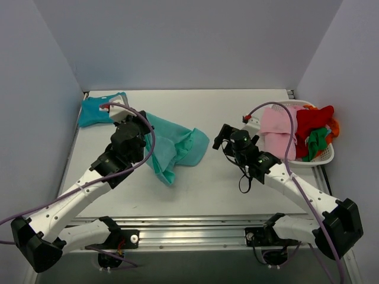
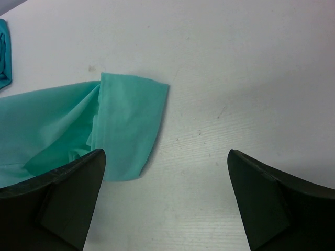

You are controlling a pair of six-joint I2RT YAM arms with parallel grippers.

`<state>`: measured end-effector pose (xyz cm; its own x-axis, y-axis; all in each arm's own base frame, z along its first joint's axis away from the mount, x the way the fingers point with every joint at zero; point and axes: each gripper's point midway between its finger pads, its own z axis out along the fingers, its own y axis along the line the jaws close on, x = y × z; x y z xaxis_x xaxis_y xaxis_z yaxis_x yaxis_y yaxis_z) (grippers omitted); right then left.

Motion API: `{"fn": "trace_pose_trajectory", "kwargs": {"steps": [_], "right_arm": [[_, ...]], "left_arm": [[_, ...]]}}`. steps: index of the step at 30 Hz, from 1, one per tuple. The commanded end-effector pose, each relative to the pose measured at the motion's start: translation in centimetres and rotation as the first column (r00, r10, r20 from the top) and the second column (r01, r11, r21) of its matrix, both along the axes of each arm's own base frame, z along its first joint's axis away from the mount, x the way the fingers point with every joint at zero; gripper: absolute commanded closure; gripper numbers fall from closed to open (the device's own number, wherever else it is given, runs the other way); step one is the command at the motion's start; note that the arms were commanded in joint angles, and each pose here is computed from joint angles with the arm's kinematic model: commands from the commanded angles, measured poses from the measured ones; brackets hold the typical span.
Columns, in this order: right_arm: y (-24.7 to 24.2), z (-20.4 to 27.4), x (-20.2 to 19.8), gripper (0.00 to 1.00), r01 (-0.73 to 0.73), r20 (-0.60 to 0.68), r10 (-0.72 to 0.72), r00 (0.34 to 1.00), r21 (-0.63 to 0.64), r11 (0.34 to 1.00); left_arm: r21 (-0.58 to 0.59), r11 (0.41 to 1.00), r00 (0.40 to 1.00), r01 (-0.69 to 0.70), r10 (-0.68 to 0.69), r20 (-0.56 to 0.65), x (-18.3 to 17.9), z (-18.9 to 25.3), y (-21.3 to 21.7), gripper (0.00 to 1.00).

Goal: Fold and stack the t-shirts
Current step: Flatten the tshirt out

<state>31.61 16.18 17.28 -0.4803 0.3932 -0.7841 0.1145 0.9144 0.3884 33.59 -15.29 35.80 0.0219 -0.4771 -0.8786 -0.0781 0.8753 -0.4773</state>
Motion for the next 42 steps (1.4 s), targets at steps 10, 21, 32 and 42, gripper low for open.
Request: {"fn": "trace_pose_trajectory", "kwargs": {"steps": [10,21,32,42], "right_arm": [[10.6,-3.5,3.0,0.04,-0.123,-0.004,0.123,0.992,0.007,0.992],[12.7,-3.9,4.7,0.04,-0.123,0.007,0.123,0.992,-0.008,0.992],[11.8,-5.7,4.4,0.04,-0.109,-0.027,0.108,0.994,-0.055,0.992],[10.7,-5.6,3.5,0.04,-0.095,-0.029,0.094,0.995,-0.060,0.994]], "left_arm": [[-0.021,0.999,0.998,0.050,-0.051,-0.046,1.1,-2.5,0.8,0.98],[0.099,0.980,0.955,0.171,-0.190,0.228,-3.1,17.3,2.1,0.98],[0.102,0.995,0.996,0.000,0.009,-0.086,3.8,2.4,5.4,0.98],[-0.006,1.000,0.928,-0.023,0.019,-0.373,10.9,-14.6,6.7,0.98]]}}
